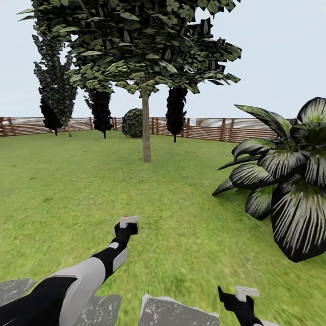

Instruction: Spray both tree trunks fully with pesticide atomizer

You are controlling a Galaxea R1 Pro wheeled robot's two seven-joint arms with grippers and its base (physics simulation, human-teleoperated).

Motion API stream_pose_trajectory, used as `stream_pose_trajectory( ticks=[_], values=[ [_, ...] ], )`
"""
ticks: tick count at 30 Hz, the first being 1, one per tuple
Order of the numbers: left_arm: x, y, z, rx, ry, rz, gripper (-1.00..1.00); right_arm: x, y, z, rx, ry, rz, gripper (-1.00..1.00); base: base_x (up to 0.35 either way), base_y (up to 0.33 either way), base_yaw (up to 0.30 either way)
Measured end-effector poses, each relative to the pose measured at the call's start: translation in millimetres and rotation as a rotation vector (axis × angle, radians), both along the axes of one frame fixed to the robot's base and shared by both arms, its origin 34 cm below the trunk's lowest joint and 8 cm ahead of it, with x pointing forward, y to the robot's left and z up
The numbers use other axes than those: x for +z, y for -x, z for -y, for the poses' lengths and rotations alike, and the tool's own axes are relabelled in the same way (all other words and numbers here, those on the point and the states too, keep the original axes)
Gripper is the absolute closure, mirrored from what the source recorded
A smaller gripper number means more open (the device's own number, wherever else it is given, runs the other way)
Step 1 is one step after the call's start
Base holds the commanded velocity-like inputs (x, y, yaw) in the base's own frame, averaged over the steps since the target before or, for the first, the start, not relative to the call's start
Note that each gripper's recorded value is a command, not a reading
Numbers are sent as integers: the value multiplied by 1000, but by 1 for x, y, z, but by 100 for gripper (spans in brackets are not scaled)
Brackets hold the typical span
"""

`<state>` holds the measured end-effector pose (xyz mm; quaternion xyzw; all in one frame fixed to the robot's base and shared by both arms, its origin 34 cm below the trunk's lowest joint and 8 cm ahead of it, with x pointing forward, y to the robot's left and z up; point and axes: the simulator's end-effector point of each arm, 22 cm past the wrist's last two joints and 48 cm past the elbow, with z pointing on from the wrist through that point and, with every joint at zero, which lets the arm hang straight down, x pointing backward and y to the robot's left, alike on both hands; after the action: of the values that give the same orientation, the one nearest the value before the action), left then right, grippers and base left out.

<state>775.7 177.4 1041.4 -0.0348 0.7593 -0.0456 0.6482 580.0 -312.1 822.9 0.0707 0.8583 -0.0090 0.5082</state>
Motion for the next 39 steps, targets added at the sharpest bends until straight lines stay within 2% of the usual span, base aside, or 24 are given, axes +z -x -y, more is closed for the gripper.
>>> stream_pose_trajectory(
  ticks=[22,39],
  values=[
    [9,1,-1,2,-2,11,100,0,2,-14,17,-1,-5,-100,0,0,294],
    [14,2,-1,2,-1,18,100,4,0,-15,20,1,3,-100,0,0,300]
  ],
)
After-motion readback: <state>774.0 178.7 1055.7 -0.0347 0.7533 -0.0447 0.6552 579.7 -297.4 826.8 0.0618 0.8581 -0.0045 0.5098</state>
